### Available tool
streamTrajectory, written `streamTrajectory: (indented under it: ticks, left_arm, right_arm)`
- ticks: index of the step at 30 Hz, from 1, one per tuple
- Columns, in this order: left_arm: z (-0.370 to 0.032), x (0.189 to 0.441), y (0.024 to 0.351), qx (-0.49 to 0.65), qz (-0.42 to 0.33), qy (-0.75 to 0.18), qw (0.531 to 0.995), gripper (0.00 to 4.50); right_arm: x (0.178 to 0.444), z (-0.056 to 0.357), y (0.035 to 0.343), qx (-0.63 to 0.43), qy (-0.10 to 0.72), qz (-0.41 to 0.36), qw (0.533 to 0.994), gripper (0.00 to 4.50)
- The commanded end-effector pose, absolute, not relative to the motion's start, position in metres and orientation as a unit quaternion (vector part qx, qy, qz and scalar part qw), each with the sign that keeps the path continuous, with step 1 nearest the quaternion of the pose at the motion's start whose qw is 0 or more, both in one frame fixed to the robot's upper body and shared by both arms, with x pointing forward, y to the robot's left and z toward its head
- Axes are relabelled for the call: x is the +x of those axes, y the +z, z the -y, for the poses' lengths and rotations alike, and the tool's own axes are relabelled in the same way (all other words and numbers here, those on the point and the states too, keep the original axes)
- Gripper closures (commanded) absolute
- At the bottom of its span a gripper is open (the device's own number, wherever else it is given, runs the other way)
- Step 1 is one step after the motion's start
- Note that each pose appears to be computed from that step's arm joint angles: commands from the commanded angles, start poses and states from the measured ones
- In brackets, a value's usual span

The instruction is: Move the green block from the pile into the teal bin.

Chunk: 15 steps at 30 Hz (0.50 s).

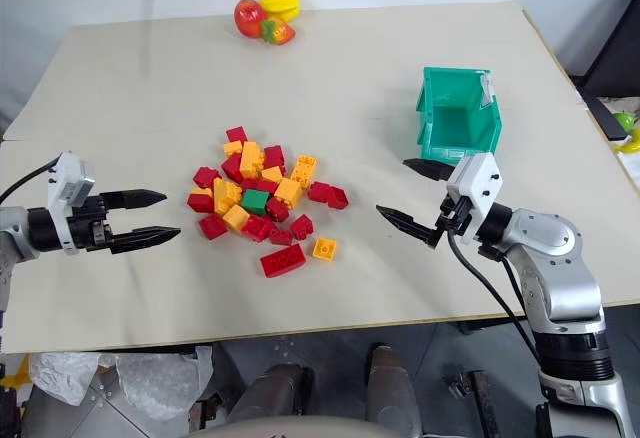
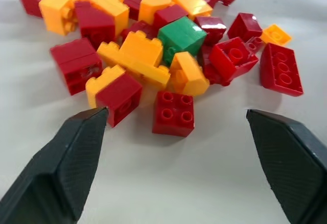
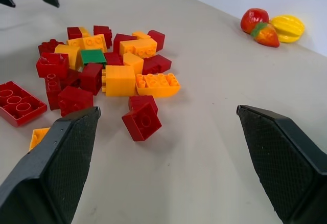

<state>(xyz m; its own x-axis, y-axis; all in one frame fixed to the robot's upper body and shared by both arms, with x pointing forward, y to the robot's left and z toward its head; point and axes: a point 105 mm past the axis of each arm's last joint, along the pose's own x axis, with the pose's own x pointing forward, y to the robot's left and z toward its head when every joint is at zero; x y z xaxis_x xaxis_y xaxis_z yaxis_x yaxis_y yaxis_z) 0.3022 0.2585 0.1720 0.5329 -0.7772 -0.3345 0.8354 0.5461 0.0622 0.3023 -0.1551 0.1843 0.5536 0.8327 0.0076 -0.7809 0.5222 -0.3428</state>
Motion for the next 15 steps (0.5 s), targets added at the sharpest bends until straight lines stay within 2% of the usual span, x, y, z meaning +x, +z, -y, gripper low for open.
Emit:
streamTrajectory:
  ticks: [1, 5, 15]
  left_arm:
    - [-0.250, 0.310, 0.185, 0.140, -0.112, -0.477, 0.861, 0.05]
    - [-0.198, 0.338, 0.184, 0.176, -0.114, -0.550, 0.808, 0.05]
    - [-0.175, 0.367, 0.159, 0.299, -0.198, -0.596, 0.719, 0.05]
  right_arm:
    - [0.301, 0.151, 0.195, -0.160, 0.467, 0.111, 0.862, 0.00]
    - [0.297, 0.149, 0.194, -0.154, 0.456, 0.120, 0.868, 0.00]
    - [0.286, 0.151, 0.189, -0.147, 0.422, 0.125, 0.886, 0.00]
